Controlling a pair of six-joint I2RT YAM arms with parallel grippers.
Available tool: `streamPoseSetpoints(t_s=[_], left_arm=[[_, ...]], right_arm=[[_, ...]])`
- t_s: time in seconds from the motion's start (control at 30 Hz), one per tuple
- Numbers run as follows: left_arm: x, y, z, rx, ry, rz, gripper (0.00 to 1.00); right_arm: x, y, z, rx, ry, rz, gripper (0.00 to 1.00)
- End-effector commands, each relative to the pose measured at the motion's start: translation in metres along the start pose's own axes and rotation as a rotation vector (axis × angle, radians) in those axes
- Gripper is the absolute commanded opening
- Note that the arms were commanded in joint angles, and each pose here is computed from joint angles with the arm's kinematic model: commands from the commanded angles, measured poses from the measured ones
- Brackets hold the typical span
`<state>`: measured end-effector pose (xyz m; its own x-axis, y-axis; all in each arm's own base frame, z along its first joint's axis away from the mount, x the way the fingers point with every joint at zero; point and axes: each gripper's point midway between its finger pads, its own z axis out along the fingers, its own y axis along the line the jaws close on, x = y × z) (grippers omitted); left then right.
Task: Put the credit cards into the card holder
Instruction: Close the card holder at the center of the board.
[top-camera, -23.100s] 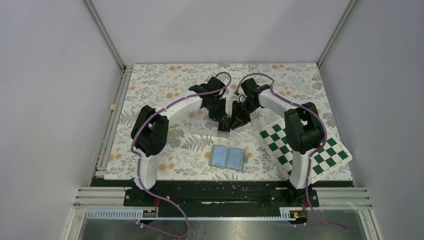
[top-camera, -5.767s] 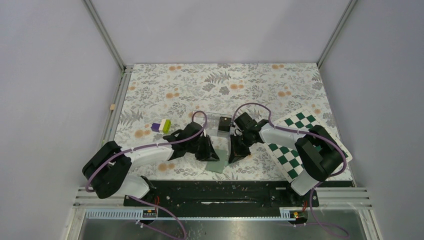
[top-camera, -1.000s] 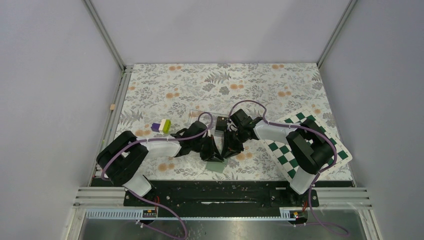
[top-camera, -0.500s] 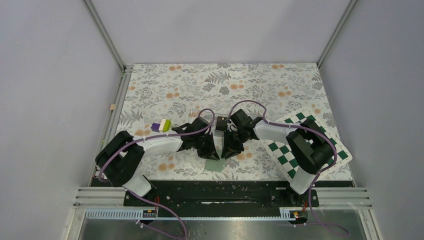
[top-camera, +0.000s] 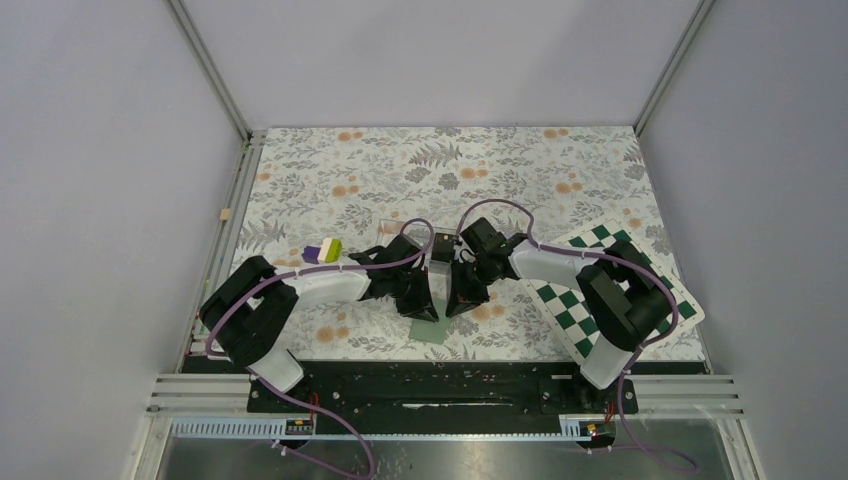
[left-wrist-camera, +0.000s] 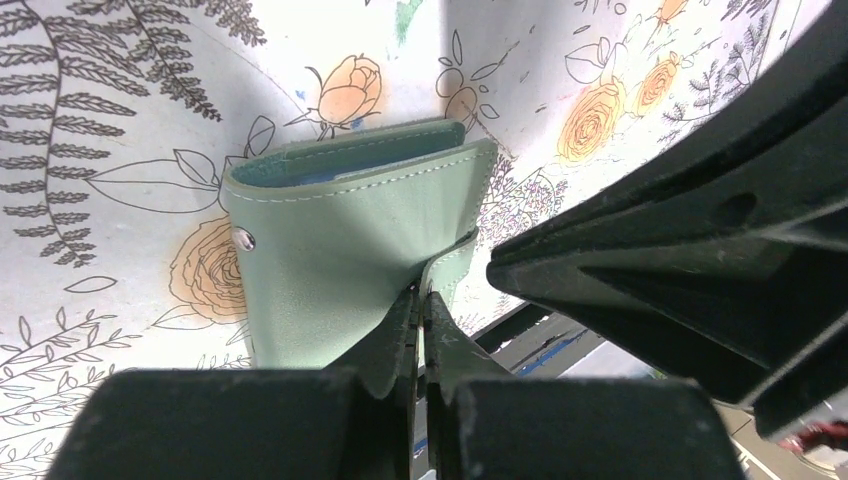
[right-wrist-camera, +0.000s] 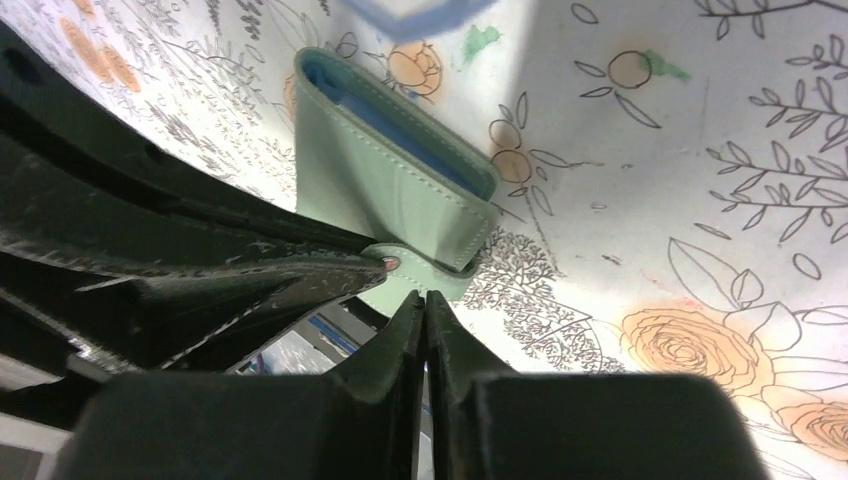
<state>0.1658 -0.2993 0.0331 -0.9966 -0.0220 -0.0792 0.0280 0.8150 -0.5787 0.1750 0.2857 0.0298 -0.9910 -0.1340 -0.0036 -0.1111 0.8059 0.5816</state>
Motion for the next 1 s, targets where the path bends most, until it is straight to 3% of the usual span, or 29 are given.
streamPoseSetpoints(t_s=[0.0, 0.33, 0.4, 0.5, 0.57, 0.7, 0.97], left_arm=[[-0.007, 0.002, 0.004, -0.029, -0.025, 0.024, 0.0], [-0.009, 0.002, 0.0, -0.036, -0.041, 0.025, 0.04], [-0.01, -0.001, -0.003, -0.021, -0.049, 0.023, 0.11], [-0.011, -0.009, -0.007, 0.024, -0.063, 0.016, 0.29], [-0.012, -0.012, -0.01, 0.051, -0.073, 0.002, 0.34], [-0.013, -0.008, -0.012, 0.053, -0.09, -0.023, 0.32], [-0.011, -0.002, -0.006, 0.031, -0.069, -0.019, 0.14]], right_arm=[[0.0, 0.016, -0.011, -0.043, -0.023, -0.059, 0.02], [0.009, 0.007, 0.016, 0.027, 0.048, -0.048, 0.0], [0.009, 0.001, 0.017, 0.054, 0.048, -0.043, 0.0], [0.01, -0.006, 0.02, 0.082, 0.051, -0.039, 0.0], [0.011, -0.008, 0.02, 0.086, 0.053, -0.036, 0.0], [0.011, -0.008, 0.02, 0.087, 0.051, -0.036, 0.0], [0.009, -0.005, 0.018, 0.08, 0.047, -0.037, 0.0]])
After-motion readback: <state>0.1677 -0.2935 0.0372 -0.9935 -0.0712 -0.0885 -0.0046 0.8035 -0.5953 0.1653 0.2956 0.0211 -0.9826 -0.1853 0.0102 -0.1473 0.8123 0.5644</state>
